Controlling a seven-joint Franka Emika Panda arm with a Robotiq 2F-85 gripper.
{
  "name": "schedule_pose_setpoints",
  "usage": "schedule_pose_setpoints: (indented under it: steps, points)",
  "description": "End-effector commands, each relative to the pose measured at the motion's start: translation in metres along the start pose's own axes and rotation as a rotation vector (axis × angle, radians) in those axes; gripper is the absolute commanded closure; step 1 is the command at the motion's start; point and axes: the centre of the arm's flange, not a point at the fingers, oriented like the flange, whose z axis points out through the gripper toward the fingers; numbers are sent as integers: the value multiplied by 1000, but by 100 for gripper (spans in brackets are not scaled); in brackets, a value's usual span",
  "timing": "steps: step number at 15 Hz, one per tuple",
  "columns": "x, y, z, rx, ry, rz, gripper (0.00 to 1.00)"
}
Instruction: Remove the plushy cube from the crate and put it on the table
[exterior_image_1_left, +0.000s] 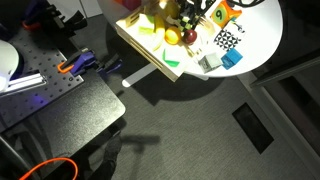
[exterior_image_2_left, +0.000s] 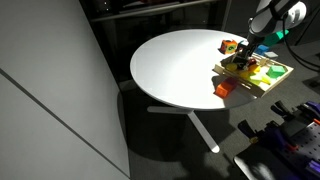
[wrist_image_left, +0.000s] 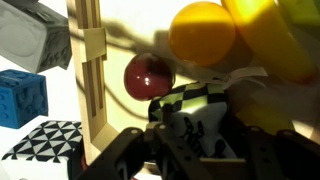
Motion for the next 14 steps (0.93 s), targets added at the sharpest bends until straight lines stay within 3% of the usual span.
schedule_pose_setpoints:
  steps: [1,3,5,14]
  points:
    - [3,3,2,-21,11,-15,80]
    - [5,1,-4,-17,12,-11,93]
    - [6,-2,-11,-15,13,-5,99]
    - [24,-33,-47,-53,107,-34,96]
